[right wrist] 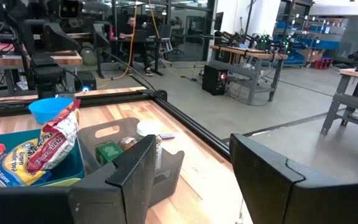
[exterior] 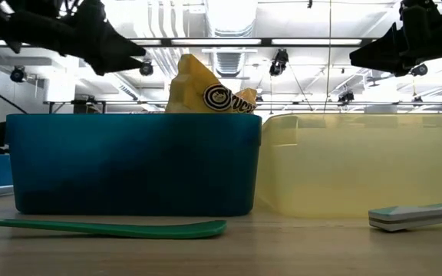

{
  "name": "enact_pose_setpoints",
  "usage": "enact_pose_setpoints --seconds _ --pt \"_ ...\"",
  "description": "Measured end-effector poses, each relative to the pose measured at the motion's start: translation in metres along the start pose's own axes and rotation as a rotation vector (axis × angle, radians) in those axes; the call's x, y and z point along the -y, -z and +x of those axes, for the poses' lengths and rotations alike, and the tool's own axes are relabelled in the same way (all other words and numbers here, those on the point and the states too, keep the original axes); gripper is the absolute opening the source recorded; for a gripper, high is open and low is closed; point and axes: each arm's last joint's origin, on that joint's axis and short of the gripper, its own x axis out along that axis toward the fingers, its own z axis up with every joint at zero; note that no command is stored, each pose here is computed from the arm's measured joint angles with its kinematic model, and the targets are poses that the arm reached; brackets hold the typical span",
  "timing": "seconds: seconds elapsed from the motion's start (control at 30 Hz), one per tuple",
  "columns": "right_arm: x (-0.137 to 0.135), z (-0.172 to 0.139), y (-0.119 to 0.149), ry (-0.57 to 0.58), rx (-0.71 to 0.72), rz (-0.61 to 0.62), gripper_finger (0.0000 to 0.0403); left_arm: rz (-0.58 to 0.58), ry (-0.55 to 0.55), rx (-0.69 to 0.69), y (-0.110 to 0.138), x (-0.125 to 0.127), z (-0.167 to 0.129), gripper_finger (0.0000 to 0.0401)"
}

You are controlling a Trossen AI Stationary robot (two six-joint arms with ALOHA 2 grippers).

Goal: Pick & Place Food Item
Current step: Put the red spice can into the black bin

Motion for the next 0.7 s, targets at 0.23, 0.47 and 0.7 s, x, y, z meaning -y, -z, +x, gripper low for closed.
enact_pose_setpoints --seconds 0.23,0.47,0.7 --pt "0.000 0.000 0.000 0.000 0.000 0.000 0.0199 -0.005 -0.030 0.056 0.003 -0.001 -0.014 0.0336" --pt "0.000 0.000 0.000 0.000 0.000 0.000 0.0199 -0.007 -0.051 0.088 0.011 -0.002 -0.024 0.0336" --pt "0.000 0.000 0.000 0.000 0.000 0.000 0.0199 -0.008 -0.051 0.098 0.011 -0.002 -0.026 0.0336"
